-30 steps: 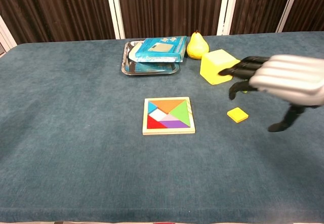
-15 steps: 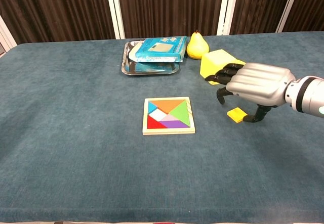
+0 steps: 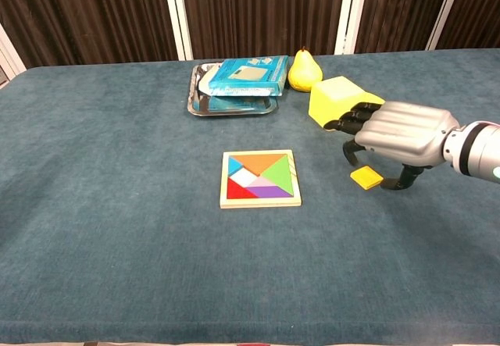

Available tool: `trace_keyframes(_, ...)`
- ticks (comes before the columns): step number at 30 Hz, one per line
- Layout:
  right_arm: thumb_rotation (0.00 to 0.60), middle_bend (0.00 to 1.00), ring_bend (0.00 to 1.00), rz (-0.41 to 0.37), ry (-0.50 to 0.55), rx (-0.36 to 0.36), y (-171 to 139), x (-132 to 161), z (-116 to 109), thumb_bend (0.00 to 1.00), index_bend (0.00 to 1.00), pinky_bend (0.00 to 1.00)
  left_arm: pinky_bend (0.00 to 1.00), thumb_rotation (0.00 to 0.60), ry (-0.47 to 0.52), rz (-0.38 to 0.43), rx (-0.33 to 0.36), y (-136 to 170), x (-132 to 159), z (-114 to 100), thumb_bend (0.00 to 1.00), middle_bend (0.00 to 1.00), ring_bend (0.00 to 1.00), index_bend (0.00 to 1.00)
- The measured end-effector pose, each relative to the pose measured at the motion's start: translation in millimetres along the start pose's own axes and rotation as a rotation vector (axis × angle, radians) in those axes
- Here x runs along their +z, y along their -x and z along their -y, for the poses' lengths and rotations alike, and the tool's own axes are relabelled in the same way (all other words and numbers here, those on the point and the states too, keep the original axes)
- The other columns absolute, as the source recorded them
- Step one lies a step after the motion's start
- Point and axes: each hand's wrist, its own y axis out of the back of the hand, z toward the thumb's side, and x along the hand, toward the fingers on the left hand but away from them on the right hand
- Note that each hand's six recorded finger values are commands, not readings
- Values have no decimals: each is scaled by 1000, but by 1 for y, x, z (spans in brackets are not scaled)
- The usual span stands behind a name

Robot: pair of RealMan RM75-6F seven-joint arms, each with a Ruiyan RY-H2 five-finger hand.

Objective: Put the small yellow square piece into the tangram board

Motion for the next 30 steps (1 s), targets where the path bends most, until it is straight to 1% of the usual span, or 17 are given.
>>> trace_keyframes(5, 600, 0, 0, -4, -9, 8, 2, 2, 3, 412, 520, 0, 121, 600, -2, -3, 0, -1, 0, 1, 425, 0, 0, 0)
trace_keyframes(10, 600, 0, 0, 2, 2, 0, 2, 1, 1, 418, 559, 0, 122, 600, -3, -3, 0, -1, 0, 0, 426, 0, 0, 0)
trace_keyframes(15, 600, 0, 0, 3, -8, 12, 4, 2, 4, 428, 587, 0, 125, 600, 0, -9, 4, -3, -1, -1, 426, 0, 0, 0)
trace_keyframes(21, 600, 0, 0, 10, -14, 24, 4, 3, 5, 431, 583, 0, 125, 600, 3, -7, 11, -4, -1, -6, 433, 0, 0, 0)
trace_keyframes(24, 600, 0, 0, 11, -11, 25, 4, 4, 5, 431, 588, 0, 125, 600, 0, -10, 11, -1, -2, -4, 433, 0, 0, 0)
trace_keyframes(26, 600, 0, 0, 11, -8, 23, 4, 4, 5, 431, 605, 0, 125, 600, 2, -9, 13, 1, -3, -2, 434, 0, 0, 0)
trace_keyframes(30, 600, 3, 0, 11, -4, 9, 4, 5, 2, 471, 688, 0, 125, 600, 3, -6, 12, 4, -2, -2, 434, 0, 0, 0)
